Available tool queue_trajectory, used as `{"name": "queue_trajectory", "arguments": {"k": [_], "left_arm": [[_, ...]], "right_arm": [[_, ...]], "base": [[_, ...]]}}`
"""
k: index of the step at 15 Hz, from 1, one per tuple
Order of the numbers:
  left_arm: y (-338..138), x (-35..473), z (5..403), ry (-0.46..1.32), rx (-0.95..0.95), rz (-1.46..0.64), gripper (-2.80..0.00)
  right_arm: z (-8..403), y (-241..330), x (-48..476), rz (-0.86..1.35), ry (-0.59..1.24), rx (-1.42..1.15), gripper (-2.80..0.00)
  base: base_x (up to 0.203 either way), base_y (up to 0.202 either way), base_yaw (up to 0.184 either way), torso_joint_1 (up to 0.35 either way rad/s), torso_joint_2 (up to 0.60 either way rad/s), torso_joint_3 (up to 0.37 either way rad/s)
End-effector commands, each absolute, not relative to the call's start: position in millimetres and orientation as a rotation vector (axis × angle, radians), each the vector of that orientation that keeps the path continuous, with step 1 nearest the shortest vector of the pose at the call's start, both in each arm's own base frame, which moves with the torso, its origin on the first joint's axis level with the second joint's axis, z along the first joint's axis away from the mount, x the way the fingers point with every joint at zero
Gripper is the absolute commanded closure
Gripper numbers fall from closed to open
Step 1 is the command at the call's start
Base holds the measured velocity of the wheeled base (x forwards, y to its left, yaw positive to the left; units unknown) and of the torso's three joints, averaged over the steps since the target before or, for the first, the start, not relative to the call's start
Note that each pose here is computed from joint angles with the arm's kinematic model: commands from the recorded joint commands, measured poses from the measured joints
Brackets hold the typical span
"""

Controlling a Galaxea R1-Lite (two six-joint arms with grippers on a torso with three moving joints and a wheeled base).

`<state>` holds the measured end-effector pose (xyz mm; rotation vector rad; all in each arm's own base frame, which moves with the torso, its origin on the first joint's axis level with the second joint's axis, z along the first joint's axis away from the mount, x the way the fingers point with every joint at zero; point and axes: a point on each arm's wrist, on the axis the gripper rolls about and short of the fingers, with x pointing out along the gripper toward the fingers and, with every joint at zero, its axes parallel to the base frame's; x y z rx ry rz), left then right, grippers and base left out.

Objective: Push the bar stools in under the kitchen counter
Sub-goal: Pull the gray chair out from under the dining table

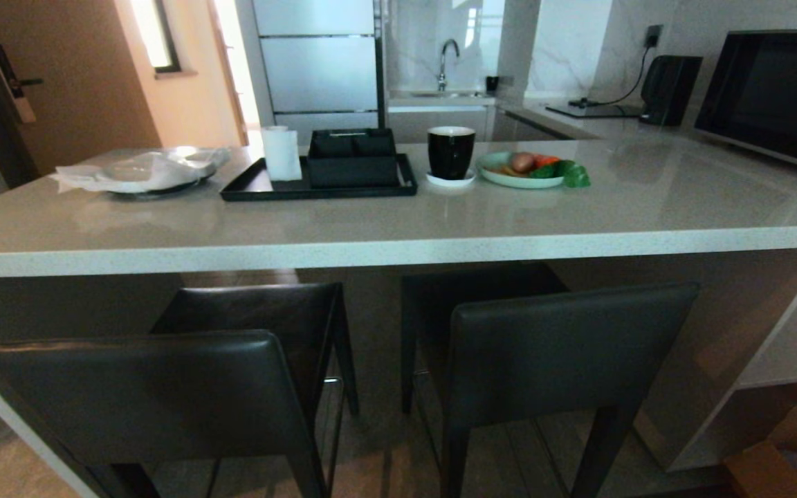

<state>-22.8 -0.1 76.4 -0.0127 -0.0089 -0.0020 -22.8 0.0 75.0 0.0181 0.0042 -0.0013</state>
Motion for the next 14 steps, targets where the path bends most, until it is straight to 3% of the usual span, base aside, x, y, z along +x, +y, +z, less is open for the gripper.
{"name": "queue_trajectory", "arguments": {"k": [1,14], "left_arm": [[-0.1,-22.7,76.5,-0.008,-0.014,-0.002,0.0],[-0.1,-22.7,76.5,-0.008,-0.012,0.0,0.0]], "right_arm": [[74.6,0.0,-22.6,0.0,0.007,0.018,0.0],[74.6,0.0,-22.6,-0.003,0.008,0.018,0.0]], "base": [[0.0,0.0,0.0,0.0,0.0,0.0],[0.0,0.0,0.0,0.0,0.0,0.0]]}}
